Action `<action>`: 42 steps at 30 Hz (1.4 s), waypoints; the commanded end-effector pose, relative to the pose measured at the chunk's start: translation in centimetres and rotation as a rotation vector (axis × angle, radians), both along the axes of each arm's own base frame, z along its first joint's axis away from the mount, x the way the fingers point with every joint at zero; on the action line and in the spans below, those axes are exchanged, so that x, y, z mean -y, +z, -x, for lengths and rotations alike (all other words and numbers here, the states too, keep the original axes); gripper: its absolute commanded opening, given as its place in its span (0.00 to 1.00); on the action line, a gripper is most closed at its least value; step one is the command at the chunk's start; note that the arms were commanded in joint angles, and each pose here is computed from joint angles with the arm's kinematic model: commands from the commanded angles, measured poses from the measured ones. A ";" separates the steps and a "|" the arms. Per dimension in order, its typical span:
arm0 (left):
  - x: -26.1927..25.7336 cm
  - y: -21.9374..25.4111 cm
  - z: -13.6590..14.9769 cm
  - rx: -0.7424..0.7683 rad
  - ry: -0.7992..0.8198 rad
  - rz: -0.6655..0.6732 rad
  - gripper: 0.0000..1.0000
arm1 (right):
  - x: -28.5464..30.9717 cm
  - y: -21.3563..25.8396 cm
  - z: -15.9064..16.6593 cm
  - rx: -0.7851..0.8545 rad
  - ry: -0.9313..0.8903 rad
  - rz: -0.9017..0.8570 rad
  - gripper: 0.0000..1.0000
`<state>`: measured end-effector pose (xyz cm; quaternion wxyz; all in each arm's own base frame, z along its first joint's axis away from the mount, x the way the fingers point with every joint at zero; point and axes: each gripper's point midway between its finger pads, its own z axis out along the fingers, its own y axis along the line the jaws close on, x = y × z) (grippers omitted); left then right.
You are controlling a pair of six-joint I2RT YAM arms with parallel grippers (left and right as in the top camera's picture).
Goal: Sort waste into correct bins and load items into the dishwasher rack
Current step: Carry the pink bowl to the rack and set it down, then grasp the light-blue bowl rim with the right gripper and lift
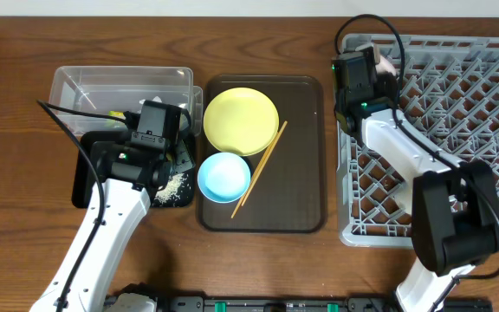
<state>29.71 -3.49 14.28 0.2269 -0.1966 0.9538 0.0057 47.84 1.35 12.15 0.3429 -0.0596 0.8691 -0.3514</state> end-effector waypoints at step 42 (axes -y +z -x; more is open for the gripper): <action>-7.6 -0.6 2.1 -0.085 0.266 -0.006 0.69 | -30.0 -8.4 16.9 -0.655 0.604 -0.891 0.46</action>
